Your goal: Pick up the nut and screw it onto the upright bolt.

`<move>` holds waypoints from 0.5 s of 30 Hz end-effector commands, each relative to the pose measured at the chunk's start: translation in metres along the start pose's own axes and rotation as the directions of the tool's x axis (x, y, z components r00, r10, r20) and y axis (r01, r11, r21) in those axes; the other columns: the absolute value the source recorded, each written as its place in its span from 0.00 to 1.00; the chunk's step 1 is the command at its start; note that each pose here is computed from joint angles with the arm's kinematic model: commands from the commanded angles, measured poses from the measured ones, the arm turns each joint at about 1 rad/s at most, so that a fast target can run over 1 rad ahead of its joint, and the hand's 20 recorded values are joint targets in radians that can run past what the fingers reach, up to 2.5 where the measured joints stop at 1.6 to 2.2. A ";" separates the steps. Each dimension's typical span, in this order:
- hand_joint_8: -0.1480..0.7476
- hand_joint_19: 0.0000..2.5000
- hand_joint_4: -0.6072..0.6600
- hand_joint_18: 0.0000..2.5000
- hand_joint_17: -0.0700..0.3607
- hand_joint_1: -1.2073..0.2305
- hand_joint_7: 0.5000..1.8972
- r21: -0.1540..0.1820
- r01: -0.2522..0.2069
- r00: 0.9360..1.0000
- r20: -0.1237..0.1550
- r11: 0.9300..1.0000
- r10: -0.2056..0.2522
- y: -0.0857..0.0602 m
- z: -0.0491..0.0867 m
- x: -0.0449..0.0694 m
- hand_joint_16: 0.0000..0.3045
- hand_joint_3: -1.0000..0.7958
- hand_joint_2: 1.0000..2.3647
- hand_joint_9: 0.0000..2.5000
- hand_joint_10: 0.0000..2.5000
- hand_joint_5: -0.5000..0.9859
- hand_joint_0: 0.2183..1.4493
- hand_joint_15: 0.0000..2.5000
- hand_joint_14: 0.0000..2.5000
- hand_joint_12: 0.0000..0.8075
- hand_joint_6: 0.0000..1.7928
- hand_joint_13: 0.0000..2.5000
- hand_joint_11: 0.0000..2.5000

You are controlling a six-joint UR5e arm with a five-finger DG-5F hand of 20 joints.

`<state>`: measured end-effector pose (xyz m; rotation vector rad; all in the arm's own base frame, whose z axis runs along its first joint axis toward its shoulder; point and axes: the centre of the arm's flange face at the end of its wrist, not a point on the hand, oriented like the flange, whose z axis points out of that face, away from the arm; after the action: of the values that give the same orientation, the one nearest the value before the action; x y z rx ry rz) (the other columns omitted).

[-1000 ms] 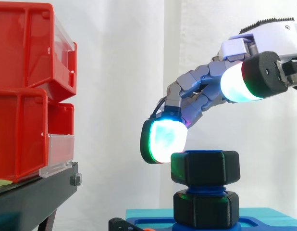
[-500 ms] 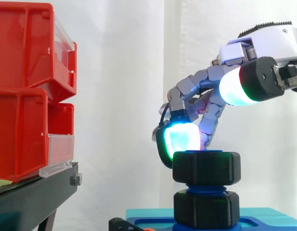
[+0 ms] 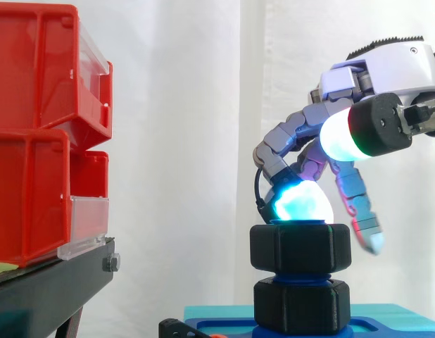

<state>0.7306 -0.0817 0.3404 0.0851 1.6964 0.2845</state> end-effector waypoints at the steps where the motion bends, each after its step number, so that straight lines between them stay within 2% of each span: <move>1: 0.39 0.08 0.55 0.34 0.32 0.64 0.68 0.004 0.000 1.000 0.001 1.000 0.000 -0.003 -0.001 -0.001 0.10 0.28 0.00 0.73 0.00 0.41 0.22 0.00 0.00 0.31 0.28 0.42 0.03; 4: 0.40 0.08 0.55 0.37 0.32 0.64 0.67 0.003 -0.001 1.000 0.000 1.000 0.001 -0.005 -0.002 -0.001 0.10 0.28 0.00 0.75 0.00 0.41 0.22 0.00 0.00 0.29 0.29 0.44 0.04; 7: 0.42 0.08 0.53 0.36 0.33 0.64 0.68 0.007 -0.001 1.000 -0.003 1.000 0.001 -0.007 -0.003 -0.002 0.10 0.28 0.00 0.73 0.00 0.41 0.21 0.00 0.00 0.30 0.28 0.43 0.04; 9: 0.47 0.07 0.58 0.30 0.36 0.65 0.60 0.009 -0.002 1.000 -0.005 1.000 0.002 -0.009 -0.004 -0.002 0.13 0.28 0.00 0.66 0.00 0.38 0.21 0.00 0.00 0.36 0.28 0.39 0.05; 11: 0.47 0.07 0.61 0.28 0.38 0.66 0.53 0.009 -0.002 1.000 -0.005 1.000 0.002 -0.011 -0.004 -0.003 0.14 0.28 0.00 0.61 0.00 0.36 0.20 0.00 0.00 0.40 0.28 0.36 0.05; 12: 0.47 0.07 0.61 0.27 0.38 0.66 0.53 0.007 -0.002 1.000 -0.004 1.000 0.002 -0.011 -0.005 -0.004 0.14 0.28 0.00 0.61 0.00 0.35 0.20 0.00 0.00 0.41 0.28 0.36 0.05; 13: 0.47 0.07 0.64 0.26 0.40 0.66 0.46 0.007 -0.002 1.000 -0.004 1.000 0.002 -0.011 -0.005 -0.004 0.15 0.28 0.00 0.59 0.00 0.34 0.20 0.00 0.00 0.41 0.28 0.35 0.06; 15: 0.48 0.08 0.66 0.26 0.41 0.65 0.40 0.003 -0.002 1.000 0.011 1.000 0.002 -0.013 -0.004 -0.012 0.16 0.28 0.00 0.57 0.00 0.32 0.20 0.01 0.00 0.43 0.28 0.34 0.06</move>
<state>0.7285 -0.0944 0.3433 0.0912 1.6975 0.2809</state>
